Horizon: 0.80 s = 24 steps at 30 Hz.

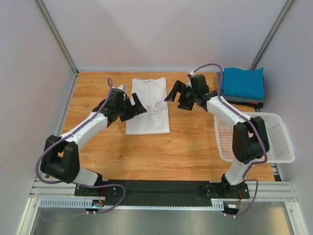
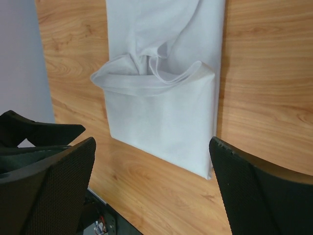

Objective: Fold and stack the t-shirts
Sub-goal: Fold the tshirt

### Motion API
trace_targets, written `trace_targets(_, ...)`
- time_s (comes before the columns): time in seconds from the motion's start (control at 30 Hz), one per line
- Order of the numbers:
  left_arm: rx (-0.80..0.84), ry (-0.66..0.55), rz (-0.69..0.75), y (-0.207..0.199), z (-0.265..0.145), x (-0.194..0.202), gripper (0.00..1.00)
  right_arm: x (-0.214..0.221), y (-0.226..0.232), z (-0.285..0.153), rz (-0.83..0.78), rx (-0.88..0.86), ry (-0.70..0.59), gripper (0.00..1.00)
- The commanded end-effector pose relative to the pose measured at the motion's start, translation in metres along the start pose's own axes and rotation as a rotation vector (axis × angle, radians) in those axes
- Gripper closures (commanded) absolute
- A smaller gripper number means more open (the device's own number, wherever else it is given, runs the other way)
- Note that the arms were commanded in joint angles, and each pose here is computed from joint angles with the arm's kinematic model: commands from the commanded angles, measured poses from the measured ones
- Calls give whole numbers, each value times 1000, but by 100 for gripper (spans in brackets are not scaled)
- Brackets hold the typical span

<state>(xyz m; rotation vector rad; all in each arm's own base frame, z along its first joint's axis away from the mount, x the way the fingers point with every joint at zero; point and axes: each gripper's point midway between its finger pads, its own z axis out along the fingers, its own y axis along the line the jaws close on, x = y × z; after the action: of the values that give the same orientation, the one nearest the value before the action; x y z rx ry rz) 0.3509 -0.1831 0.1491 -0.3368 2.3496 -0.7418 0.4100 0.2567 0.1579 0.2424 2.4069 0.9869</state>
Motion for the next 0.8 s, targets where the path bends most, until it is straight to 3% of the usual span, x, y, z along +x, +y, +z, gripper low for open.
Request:
trace_targets(0.0, 15, -48, -7, -12, 18, 1, 3, -12, -12, -26, -63, 85, -112, 0)
trace_targets(0.33, -73, -8, -14, -7, 71, 24, 4, -42, -40, -108, -157, 366, -342, 0)
trace_targets(0.77, -146, -65, -72, -2, 117, 12, 4, -61, -70, -150, -199, 523, -419, 0)
